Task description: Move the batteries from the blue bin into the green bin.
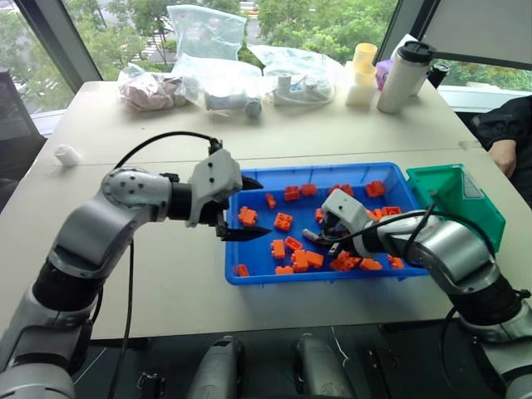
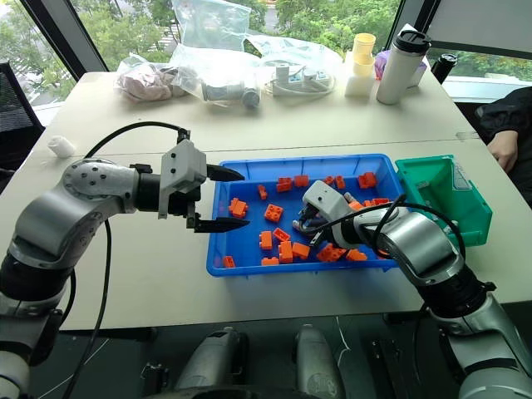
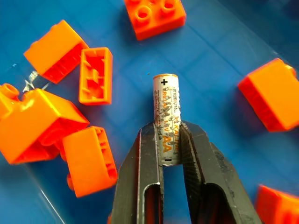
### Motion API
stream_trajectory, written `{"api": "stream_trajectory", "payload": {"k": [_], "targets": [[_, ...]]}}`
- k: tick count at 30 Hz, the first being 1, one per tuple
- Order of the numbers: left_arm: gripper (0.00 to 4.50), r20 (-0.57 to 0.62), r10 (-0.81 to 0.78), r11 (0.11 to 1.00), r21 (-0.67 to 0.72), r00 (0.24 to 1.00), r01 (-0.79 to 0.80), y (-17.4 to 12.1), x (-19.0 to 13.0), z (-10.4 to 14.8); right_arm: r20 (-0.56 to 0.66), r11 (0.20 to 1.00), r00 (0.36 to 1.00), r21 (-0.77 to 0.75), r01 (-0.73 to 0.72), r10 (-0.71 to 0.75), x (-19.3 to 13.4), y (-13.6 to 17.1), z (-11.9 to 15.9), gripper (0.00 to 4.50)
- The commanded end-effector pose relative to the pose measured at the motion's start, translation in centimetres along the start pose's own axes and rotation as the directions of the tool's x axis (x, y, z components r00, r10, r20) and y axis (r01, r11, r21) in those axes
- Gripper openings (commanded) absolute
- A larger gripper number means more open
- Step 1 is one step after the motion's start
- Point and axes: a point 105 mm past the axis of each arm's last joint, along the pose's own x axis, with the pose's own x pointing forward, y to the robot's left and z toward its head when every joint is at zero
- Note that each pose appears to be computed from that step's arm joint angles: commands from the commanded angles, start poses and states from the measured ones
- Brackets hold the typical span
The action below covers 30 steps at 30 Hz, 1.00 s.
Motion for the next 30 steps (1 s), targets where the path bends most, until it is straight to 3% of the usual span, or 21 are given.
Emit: {"api": "stream_trajectory", "payload": {"k": [1, 3, 6, 8, 13, 17, 24, 29, 30], "targets": [[4.5, 0.004, 0.016, 0.999, 0.038, 1.0, -0.016, 0.6, -0.3, -0.1, 0.126, 0.994, 0.988, -0.052, 0.091, -0.084, -3.4, -2.1, 3.6, 0.03], [4.5, 0.031, 0.028, 0.998, 0.053, 0.999, -0.03, 1.4, 0.5, -0.3, 0.153, 0.987, 0.976, -0.022, 0.16, -0.154, -5.5, -4.0, 4.1, 0.03], [4.5, 0.19, 0.06, 0.997, 0.033, 0.98, -0.067, 3.2, 2.0, 1.9, 0.183, 0.948, 0.93, 0.073, 0.311, -0.319, -9.4, -7.7, 4.0, 0.03], [4.5, 0.251, 0.065, 0.996, 0.039, 0.966, -0.078, 4.0, 3.1, 3.0, 0.137, 0.898, 0.888, 0.104, 0.428, -0.44, -11.5, -10.1, 2.3, 0.03], [4.5, 0.271, -0.013, 0.994, 0.105, 0.963, -0.016, 3.8, 5.3, 3.7, 0.034, 0.788, 0.794, 0.154, 0.596, -0.607, -14.8, -13.4, -1.4, 0.03], [4.5, 0.26, -0.051, 0.99, 0.141, 0.964, 0.014, 3.4, 6.3, 3.6, -0.017, 0.709, 0.727, 0.202, 0.675, -0.687, -16.8, -14.7, -3.5, 0.03], [4.5, 0.313, -0.052, 0.993, 0.119, 0.948, 0.016, 3.0, 6.5, 4.4, -0.081, 0.681, 0.715, 0.247, 0.689, -0.694, -17.3, -14.8, -6.0, 0.03], [4.5, 0.317, -0.045, 0.992, 0.124, 0.947, 0.006, 3.0, 6.6, 4.7, -0.116, 0.663, 0.691, 0.211, 0.719, -0.713, -17.5, -15.2, -6.8, 2.37], [4.5, 0.316, -0.044, 0.992, 0.126, 0.948, 0.004, 3.1, 6.6, 4.7, -0.116, 0.66, 0.688, 0.205, 0.722, -0.716, -17.5, -15.4, -6.8, 3.01]]}}
